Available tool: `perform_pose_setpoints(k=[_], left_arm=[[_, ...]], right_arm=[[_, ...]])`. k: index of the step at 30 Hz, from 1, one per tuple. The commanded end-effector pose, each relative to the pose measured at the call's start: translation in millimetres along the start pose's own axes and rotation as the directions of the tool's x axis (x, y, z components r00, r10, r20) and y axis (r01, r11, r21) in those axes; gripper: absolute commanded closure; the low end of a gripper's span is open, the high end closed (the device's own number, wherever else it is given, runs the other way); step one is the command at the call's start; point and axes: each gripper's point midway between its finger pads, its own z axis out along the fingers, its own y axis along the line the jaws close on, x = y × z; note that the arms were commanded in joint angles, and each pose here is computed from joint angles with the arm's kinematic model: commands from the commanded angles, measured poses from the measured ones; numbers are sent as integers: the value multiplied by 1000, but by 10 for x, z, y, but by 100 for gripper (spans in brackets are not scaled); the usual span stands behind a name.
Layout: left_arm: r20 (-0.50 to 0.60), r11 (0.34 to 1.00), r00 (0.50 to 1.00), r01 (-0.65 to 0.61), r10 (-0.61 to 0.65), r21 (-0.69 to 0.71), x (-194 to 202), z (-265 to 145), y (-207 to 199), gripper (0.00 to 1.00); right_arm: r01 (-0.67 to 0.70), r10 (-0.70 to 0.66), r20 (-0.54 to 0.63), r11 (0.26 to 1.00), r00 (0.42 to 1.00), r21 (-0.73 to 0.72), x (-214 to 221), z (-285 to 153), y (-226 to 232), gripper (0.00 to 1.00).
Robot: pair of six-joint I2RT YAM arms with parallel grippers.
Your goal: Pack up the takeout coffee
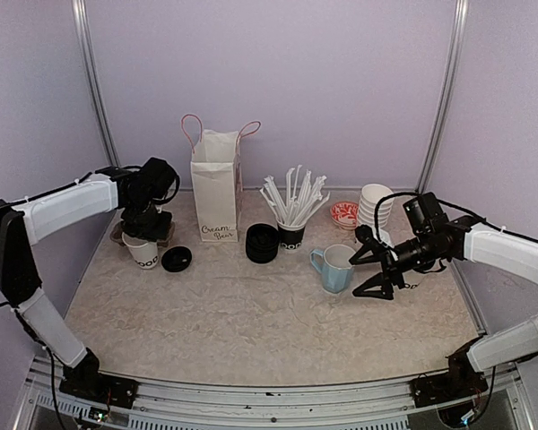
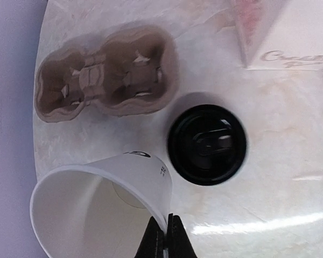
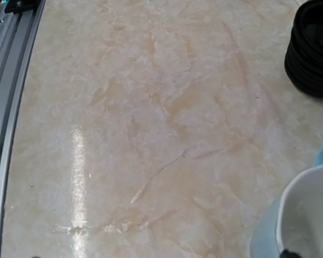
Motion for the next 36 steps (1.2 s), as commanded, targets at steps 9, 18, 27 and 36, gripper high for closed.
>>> perform_pose_setpoints(k=[9, 18, 27, 36], left_arm=[[302, 830, 873, -468, 382, 303, 252, -1547, -1767, 100], [309, 606, 718, -694, 624, 388, 998, -1494, -2831, 100], [307, 475, 628, -759, 715, 445, 1507, -1391, -3296, 98], [301, 452, 610, -768, 733, 455, 1588, -1396, -3304, 92]], right_arm=[[-9, 9, -35, 1000, 999, 19, 69, 54, -58, 17], [-11, 15, -59, 998, 998, 56, 126, 56, -117, 16], [-19, 23, -74, 998, 997, 57, 173, 84, -143, 17], [-27, 32, -82, 998, 996, 51, 200, 104, -154, 17]])
